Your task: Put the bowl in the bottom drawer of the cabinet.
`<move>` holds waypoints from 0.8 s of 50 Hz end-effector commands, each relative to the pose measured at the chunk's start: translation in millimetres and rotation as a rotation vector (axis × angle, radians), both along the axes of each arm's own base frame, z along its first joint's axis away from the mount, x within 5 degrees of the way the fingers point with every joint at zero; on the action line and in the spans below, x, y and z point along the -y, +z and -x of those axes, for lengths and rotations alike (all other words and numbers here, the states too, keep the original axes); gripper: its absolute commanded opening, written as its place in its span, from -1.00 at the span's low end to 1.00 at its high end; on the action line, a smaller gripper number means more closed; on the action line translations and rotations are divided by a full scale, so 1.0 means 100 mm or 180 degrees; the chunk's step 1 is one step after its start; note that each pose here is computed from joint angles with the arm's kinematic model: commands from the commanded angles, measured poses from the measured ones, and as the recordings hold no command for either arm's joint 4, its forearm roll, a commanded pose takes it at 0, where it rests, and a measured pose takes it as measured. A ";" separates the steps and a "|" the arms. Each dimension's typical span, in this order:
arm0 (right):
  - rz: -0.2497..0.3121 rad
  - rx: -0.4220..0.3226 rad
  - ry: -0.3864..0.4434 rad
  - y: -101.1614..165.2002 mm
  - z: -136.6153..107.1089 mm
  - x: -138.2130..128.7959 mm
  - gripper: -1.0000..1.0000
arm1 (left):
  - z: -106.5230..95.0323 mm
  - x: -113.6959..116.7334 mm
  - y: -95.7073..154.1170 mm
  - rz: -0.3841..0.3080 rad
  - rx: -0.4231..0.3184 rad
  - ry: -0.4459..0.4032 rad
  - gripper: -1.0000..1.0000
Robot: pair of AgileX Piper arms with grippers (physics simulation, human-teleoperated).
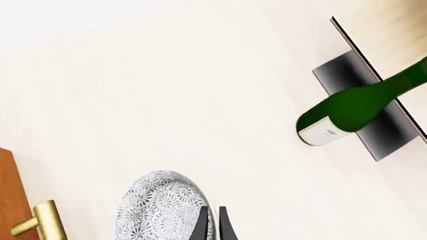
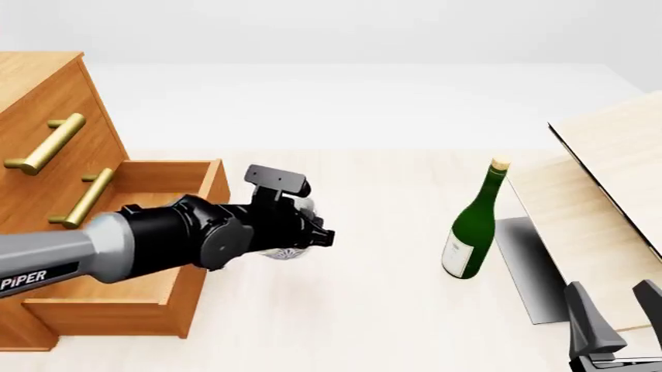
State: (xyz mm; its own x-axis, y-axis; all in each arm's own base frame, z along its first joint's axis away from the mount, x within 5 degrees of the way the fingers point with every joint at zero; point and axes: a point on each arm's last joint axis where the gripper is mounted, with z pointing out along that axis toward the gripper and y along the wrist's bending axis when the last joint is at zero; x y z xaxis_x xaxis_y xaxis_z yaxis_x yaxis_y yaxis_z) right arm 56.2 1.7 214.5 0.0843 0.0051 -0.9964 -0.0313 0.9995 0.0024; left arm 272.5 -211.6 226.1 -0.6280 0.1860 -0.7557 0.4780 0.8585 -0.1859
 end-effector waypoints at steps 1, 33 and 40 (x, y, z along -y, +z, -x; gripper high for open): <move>0.0000 -0.0001 0.0000 0.00 0.00 0.00 1.00 | -0.02 -0.12 0.20 0.0009 0.0183 0.0021 -1.00; 0.0000 0.0000 0.0000 0.00 0.00 0.00 1.00 | 0.10 -0.45 0.73 0.0109 0.0598 0.0133 -1.00; 0.0000 0.0000 0.0000 0.00 0.00 0.00 1.00 | 0.13 -0.54 0.81 0.0111 0.0704 0.0165 -1.00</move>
State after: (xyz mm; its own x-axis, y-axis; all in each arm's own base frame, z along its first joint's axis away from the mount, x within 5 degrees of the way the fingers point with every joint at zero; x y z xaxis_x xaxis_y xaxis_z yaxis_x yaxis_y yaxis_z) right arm 56.2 1.7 214.5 0.0843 0.0051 -0.9964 -0.0313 0.9995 0.0025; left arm 264.2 -169.5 290.3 -0.5092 0.1305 -0.8507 0.4633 0.8746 -0.1431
